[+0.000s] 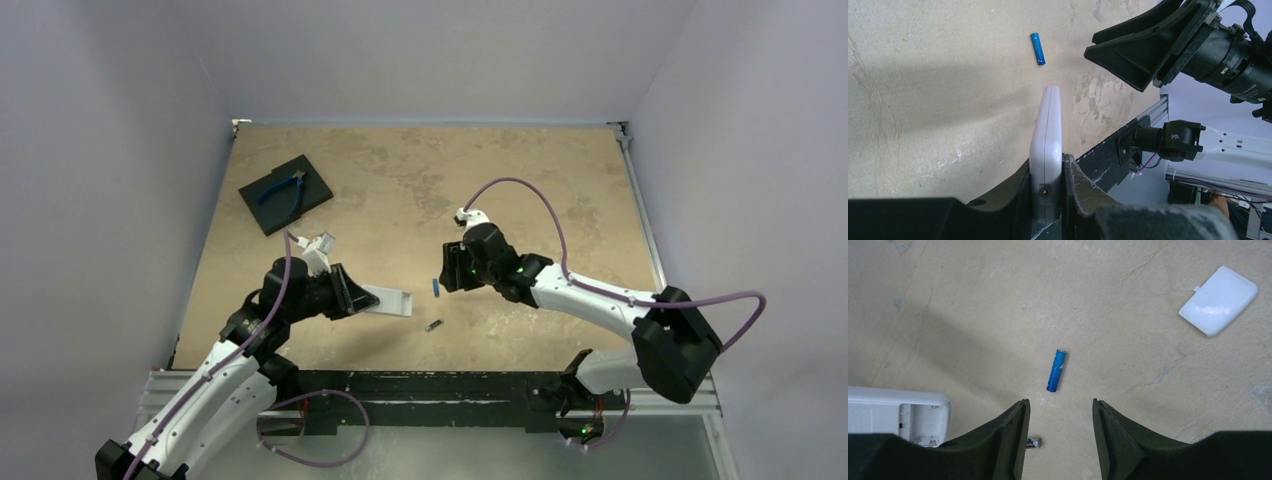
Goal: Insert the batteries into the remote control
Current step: Pick up the battery from the center of the board.
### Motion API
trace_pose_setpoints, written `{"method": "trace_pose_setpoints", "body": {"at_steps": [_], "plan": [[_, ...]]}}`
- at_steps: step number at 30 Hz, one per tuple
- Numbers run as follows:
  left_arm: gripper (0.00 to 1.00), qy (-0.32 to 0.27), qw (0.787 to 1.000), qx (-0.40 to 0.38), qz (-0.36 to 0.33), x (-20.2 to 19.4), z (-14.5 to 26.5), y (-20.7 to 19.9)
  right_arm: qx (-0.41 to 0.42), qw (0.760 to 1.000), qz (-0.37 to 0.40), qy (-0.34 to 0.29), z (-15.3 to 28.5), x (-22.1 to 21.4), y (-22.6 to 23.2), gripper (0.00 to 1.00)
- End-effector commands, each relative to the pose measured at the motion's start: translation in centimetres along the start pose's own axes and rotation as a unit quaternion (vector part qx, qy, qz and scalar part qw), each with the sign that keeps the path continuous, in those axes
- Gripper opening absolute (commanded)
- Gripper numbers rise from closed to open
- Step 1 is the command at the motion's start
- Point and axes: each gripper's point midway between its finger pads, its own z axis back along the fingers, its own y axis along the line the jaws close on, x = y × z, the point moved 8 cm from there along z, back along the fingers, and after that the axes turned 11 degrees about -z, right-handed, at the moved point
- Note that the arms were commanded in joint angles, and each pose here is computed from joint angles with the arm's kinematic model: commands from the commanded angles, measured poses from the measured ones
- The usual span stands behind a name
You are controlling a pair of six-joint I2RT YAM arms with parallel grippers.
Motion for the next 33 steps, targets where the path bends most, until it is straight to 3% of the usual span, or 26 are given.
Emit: {"method": "trace_pose_setpoints", "body": {"at_steps": [1,33], "plan": [[0.0,-0.018,1.0,-0.002,-0.015,0.7,0.1,-0.2,-0.009,0.999,-0.003,-0.031,-0.6,1.0,1.5,0.56],[0.0,-0.02,1.0,0.003,-0.009,0.4,0.0,0.2,-0.085,0.995,0.042,0.022,-6.3,-2.1,3.0,0.43]]}}
